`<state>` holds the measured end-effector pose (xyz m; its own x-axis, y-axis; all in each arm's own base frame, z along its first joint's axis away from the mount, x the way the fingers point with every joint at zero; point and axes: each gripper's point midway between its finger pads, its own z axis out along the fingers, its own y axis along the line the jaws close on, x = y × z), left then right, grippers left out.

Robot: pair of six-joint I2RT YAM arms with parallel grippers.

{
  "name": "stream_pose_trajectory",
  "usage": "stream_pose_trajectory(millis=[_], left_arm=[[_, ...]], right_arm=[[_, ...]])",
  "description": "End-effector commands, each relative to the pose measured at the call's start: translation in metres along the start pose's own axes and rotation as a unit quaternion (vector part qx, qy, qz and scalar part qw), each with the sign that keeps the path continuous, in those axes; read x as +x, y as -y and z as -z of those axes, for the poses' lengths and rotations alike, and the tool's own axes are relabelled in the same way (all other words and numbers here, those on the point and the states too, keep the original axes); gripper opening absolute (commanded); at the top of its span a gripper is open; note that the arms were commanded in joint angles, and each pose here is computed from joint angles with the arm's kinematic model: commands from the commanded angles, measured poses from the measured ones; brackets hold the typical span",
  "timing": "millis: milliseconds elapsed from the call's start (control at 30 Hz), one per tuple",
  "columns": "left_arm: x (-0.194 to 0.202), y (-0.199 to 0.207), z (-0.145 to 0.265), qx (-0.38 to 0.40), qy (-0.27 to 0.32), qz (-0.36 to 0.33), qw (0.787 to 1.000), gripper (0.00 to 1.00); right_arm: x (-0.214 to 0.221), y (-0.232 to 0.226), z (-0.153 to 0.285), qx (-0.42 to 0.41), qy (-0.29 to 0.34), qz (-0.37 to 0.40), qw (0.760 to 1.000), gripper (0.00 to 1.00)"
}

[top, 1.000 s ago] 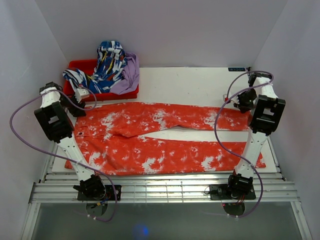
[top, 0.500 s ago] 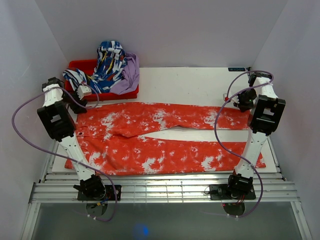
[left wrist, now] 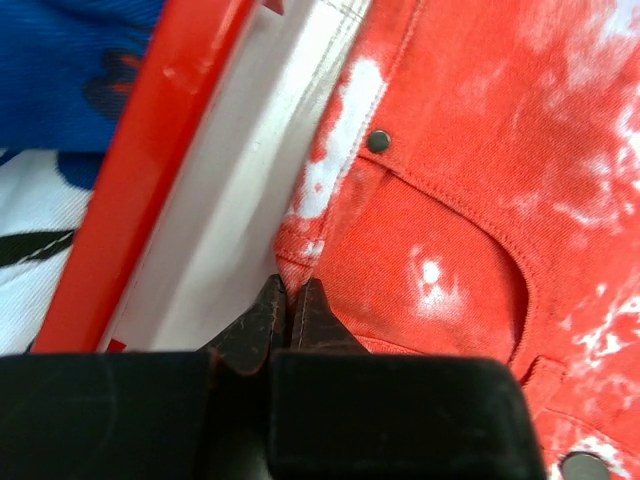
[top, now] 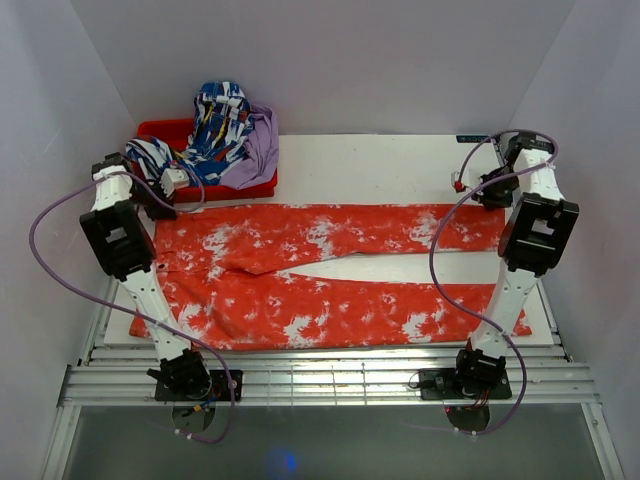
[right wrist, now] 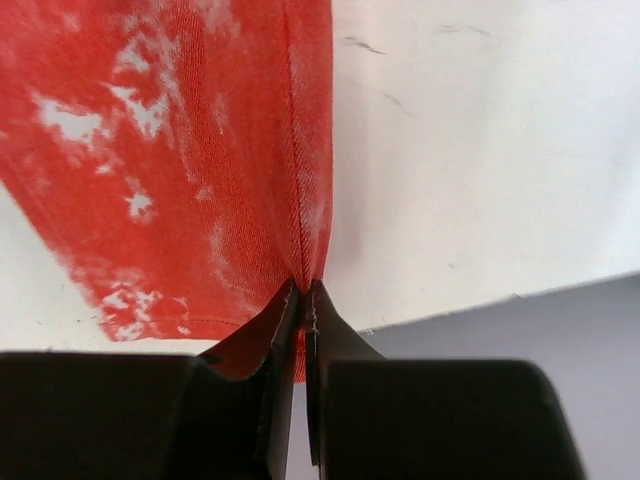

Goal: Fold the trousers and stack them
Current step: Fold the trousers

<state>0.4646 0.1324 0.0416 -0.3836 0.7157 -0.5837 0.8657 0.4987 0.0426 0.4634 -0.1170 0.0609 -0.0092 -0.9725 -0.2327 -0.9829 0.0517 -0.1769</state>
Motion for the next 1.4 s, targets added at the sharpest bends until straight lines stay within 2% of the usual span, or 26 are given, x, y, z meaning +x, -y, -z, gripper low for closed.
stream_pose_trajectory(millis=[0, 100, 167, 200, 367, 467, 700, 800, 1067, 1100, 1133, 1200, 1300, 1367], left_arm=[[-0.038, -0.020, 0.057, -0.079, 0.047, -0.011, 0.996, 0.00], [-0.050, -0.030, 0.087, -0.133, 0.064, -0.029, 0.989, 0.00], [-0.044, -0.025, 0.088, -0.150, 0.065, -0.023, 0.986, 0.00], [-0.056, -0.035, 0.105, -0.191, 0.074, -0.046, 0.978, 0.00], [-0.066, -0.030, 0.112, -0.220, 0.099, -0.059, 0.969, 0.00], [-0.080, -0.043, 0.125, -0.249, 0.122, -0.047, 0.960, 0.00], [-0.111, -0.095, 0.167, -0.353, 0.173, -0.038, 0.918, 0.00], [-0.114, -0.103, 0.173, -0.364, 0.175, -0.040, 0.914, 0.00], [-0.128, -0.070, 0.187, -0.363, 0.191, -0.096, 0.907, 0.00], [-0.126, -0.067, 0.189, -0.365, 0.190, -0.102, 0.906, 0.00], [-0.120, -0.062, 0.184, -0.361, 0.189, -0.097, 0.908, 0.00], [-0.117, -0.059, 0.195, -0.372, 0.194, -0.102, 0.902, 0.00], [-0.103, -0.052, 0.194, -0.368, 0.196, -0.092, 0.904, 0.00], [-0.095, -0.045, 0.193, -0.366, 0.194, -0.088, 0.906, 0.00]], right_arm=[[-0.006, 0.028, 0.059, 0.098, 0.004, -0.013, 0.995, 0.08], [-0.005, 0.034, 0.081, 0.137, 0.017, -0.022, 0.990, 0.08], [-0.002, 0.035, 0.098, 0.159, 0.018, -0.025, 0.987, 0.08], [-0.003, 0.032, 0.097, 0.161, 0.024, -0.029, 0.986, 0.08], [0.002, 0.026, 0.105, 0.177, 0.021, -0.029, 0.984, 0.08], [0.008, 0.037, 0.112, 0.201, 0.025, -0.041, 0.978, 0.08], [0.017, 0.067, 0.123, 0.247, 0.027, -0.066, 0.966, 0.08], [0.015, 0.069, 0.129, 0.254, 0.029, -0.066, 0.964, 0.08], [-0.001, 0.030, 0.176, 0.281, 0.025, -0.042, 0.959, 0.08], [-0.001, 0.021, 0.174, 0.275, 0.025, -0.039, 0.960, 0.08], [-0.005, 0.014, 0.192, 0.292, 0.020, -0.032, 0.956, 0.08], [-0.009, 0.003, 0.201, 0.299, 0.021, -0.019, 0.954, 0.08], [-0.020, -0.028, 0.220, 0.311, 0.011, -0.005, 0.950, 0.08], [-0.018, -0.047, 0.210, 0.298, 0.006, 0.000, 0.954, 0.08]])
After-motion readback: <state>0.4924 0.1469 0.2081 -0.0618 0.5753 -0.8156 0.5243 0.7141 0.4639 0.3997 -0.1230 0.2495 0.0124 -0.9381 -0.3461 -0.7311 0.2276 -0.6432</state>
